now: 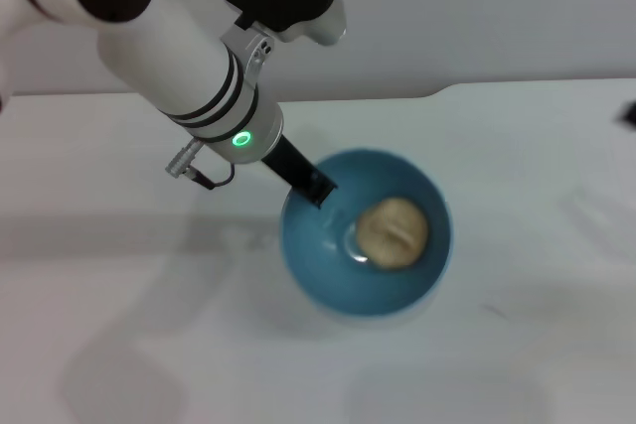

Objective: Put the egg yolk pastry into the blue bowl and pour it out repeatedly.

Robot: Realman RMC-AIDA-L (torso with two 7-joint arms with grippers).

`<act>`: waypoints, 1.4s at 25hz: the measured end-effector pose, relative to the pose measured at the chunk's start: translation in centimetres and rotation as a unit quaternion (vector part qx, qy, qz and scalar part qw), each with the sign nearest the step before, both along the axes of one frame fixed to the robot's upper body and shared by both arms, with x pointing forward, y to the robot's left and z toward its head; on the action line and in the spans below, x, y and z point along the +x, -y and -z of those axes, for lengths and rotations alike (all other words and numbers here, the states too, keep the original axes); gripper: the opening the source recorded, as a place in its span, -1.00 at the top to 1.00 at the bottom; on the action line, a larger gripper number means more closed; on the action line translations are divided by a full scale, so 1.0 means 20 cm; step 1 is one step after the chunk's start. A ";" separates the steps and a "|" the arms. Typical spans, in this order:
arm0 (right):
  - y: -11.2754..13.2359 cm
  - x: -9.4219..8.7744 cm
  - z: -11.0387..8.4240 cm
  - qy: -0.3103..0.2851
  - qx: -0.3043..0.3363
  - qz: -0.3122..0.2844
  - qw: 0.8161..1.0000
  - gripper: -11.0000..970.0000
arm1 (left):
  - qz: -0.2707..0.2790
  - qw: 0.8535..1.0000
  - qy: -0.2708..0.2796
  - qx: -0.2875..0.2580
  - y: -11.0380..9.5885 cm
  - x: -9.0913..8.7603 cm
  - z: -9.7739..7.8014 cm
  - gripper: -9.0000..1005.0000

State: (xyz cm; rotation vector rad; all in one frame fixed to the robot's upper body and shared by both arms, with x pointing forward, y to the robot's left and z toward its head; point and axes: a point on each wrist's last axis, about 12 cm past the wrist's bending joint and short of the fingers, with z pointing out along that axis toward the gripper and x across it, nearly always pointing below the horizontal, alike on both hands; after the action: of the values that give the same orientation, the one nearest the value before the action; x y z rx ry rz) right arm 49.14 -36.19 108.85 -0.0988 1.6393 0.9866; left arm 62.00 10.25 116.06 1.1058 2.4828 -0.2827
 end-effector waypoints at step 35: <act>0.22 -0.39 0.24 -0.007 0.034 0.211 0.977 0.06 | 0.049 0.841 0.480 -0.243 0.09 -0.39 0.28 0.97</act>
State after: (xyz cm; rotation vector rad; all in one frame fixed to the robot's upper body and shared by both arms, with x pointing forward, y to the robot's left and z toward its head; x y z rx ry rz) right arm 41.41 -40.59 103.96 0.2929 1.5508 0.7153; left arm 54.17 8.46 110.40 0.8419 1.3577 -0.2713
